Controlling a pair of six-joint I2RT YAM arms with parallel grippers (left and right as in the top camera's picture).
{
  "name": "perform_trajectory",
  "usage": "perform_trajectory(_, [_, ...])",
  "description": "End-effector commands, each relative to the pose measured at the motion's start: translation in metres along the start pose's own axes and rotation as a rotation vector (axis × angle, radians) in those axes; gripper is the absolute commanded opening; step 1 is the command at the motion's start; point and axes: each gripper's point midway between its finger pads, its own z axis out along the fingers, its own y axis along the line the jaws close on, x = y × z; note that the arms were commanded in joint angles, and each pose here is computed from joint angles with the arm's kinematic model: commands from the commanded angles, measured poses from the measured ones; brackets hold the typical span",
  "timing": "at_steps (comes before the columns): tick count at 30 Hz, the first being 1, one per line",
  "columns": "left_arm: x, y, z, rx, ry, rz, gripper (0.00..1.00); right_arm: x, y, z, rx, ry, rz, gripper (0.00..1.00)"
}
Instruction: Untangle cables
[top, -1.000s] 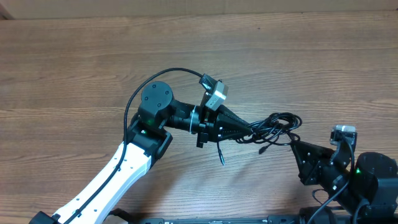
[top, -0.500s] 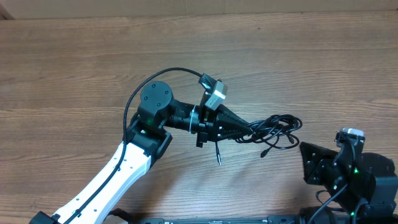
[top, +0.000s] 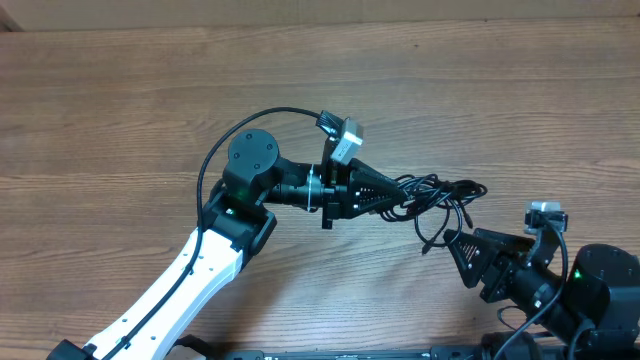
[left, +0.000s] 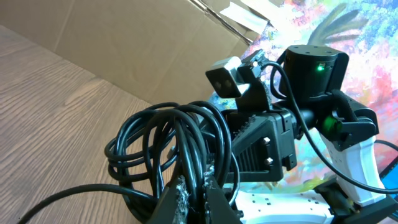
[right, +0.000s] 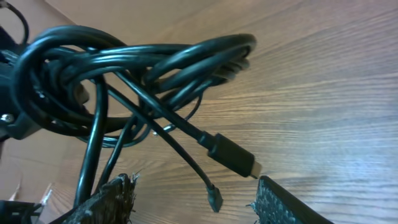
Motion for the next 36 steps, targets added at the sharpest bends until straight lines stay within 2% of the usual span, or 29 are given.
perform_trajectory(1, [-0.013, -0.008, -0.002, -0.005, -0.026, 0.034, 0.04, 0.001, 0.004, 0.001, -0.026, 0.007, 0.005, 0.62])
perform_trajectory(12, [-0.030, 0.013, -0.005, -0.129, -0.121, 0.033, 0.04, 0.018, 0.006, 0.000, -0.046, 0.077, 0.039, 0.62])
perform_trajectory(19, [-0.026, 0.008, 0.001, -0.107, -0.110, -0.010, 0.04, -0.002, 0.013, 0.000, -0.074, -0.001, -0.009, 0.62])
perform_trajectory(25, [-0.021, 0.001, 0.009, -0.081, -0.092, -0.009, 0.04, -0.023, -0.010, 0.000, 0.060, -0.105, 0.120, 0.62])
perform_trajectory(36, [-0.021, -0.010, 0.017, -0.046, -0.091, 0.015, 0.04, -0.021, -0.028, 0.025, 0.126, -0.011, 0.181, 0.59])
